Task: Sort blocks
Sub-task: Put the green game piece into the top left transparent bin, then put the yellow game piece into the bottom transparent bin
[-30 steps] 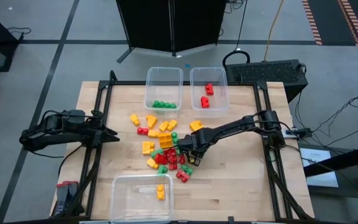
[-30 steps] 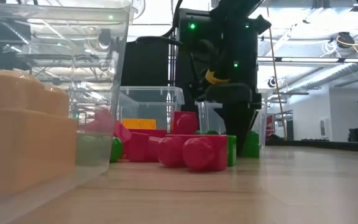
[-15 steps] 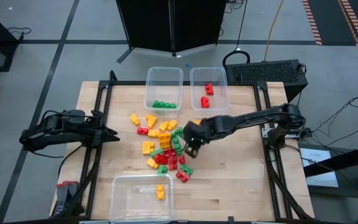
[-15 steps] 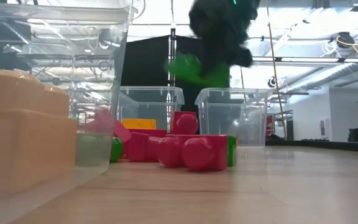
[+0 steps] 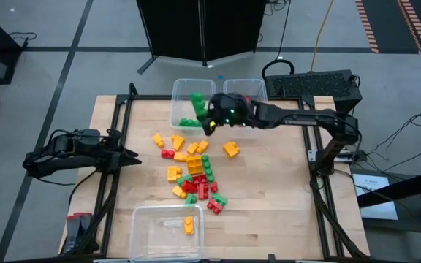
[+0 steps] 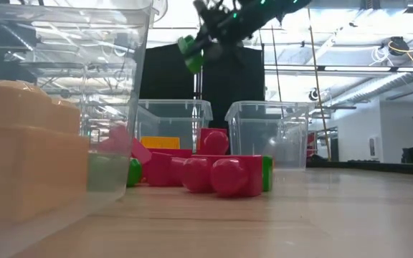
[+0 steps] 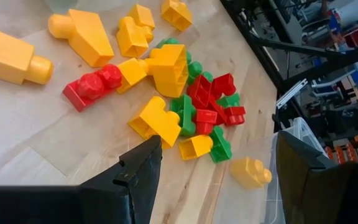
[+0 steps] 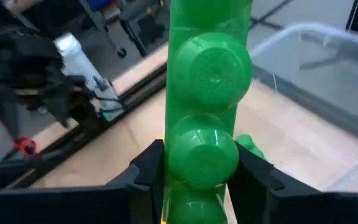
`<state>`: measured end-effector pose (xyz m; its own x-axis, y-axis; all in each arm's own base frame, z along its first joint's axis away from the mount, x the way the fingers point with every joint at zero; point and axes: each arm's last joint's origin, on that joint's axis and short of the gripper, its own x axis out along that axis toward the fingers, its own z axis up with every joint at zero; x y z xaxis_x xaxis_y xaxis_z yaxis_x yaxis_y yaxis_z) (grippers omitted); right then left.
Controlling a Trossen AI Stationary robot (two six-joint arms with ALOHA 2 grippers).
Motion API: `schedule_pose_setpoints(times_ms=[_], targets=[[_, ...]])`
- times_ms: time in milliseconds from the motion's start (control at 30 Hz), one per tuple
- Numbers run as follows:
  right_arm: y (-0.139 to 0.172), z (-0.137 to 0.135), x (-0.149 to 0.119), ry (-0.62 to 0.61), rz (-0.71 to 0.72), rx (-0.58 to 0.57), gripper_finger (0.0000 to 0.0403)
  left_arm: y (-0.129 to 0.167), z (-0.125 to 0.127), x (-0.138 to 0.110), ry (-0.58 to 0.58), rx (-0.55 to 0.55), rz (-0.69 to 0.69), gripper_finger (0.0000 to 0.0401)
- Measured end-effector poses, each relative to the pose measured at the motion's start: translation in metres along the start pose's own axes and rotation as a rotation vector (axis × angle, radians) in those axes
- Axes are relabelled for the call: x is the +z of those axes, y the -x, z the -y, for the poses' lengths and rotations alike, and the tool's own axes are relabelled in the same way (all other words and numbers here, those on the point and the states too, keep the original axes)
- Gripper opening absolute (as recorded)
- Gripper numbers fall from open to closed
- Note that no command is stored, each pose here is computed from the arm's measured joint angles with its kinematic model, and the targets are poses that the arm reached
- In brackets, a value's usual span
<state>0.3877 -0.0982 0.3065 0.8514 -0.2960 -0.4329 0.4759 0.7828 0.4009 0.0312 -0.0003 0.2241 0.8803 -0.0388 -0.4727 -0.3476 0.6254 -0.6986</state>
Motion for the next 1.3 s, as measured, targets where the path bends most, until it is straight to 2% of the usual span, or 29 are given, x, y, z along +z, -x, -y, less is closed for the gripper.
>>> schedule_pose_setpoints(times_ms=[133, 267, 400, 533, 600, 767, 867, 967, 1100, 1200, 1300], targets=[[-0.014, 0.013, 0.012, 0.036, -0.052, 0.003, 0.0114, 0.0, 0.0, 0.0, 0.0, 0.001, 0.0, 0.021], [-0.025, 0.014, 0.031, 0.107, -0.089, -0.013, 0.0114, 0.0, 0.0, 0.0, 0.0, 0.004, 0.0, 0.021], [-0.037, 0.015, 0.039, 0.19, -0.198, -0.062, 0.0114, 0.0, 0.0, 0.0, 0.0, 0.006, 0.002, 0.021], [-0.038, 0.009, 0.05, 0.273, -0.235, -0.066, 0.0115, 0.0, 0.0, 0.0, 0.0, 0.006, 0.002, 0.021], [-0.041, 0.008, 0.053, 0.298, -0.229, -0.06, 0.0147, 0.0, 0.0, 0.0, 0.0, 0.006, 0.003, 0.021], [-0.042, 0.01, 0.056, 0.292, -0.22, -0.071, 0.0263, 0.0, 0.0, 0.0, -0.001, 0.006, 0.003, 0.021], [-0.041, 0.012, 0.058, 0.287, -0.217, -0.073, 0.0285, 0.0, 0.0, 0.0, -0.003, 0.006, 0.003, 0.021], [-0.035, 0.006, 0.06, 0.279, -0.229, 0.011, 0.0281, 0.0, 0.0, 0.0, -0.005, 0.006, 0.003, 0.021], [0.003, -0.027, 0.065, 0.296, -0.285, 0.208, 0.0259, 0.0, 0.0, 0.0, -0.005, 0.006, 0.003, 0.021], [0.024, -0.046, 0.045, 0.37, -0.444, 0.223, 0.0246, 0.0, 0.0, 0.0, -0.019, 0.006, 0.002, 0.021], [0.023, -0.063, 0.014, 0.445, -0.601, 0.231, 0.0239, 0.0, 0.0, 0.0, -0.025, 0.006, 0.002, 0.021]])
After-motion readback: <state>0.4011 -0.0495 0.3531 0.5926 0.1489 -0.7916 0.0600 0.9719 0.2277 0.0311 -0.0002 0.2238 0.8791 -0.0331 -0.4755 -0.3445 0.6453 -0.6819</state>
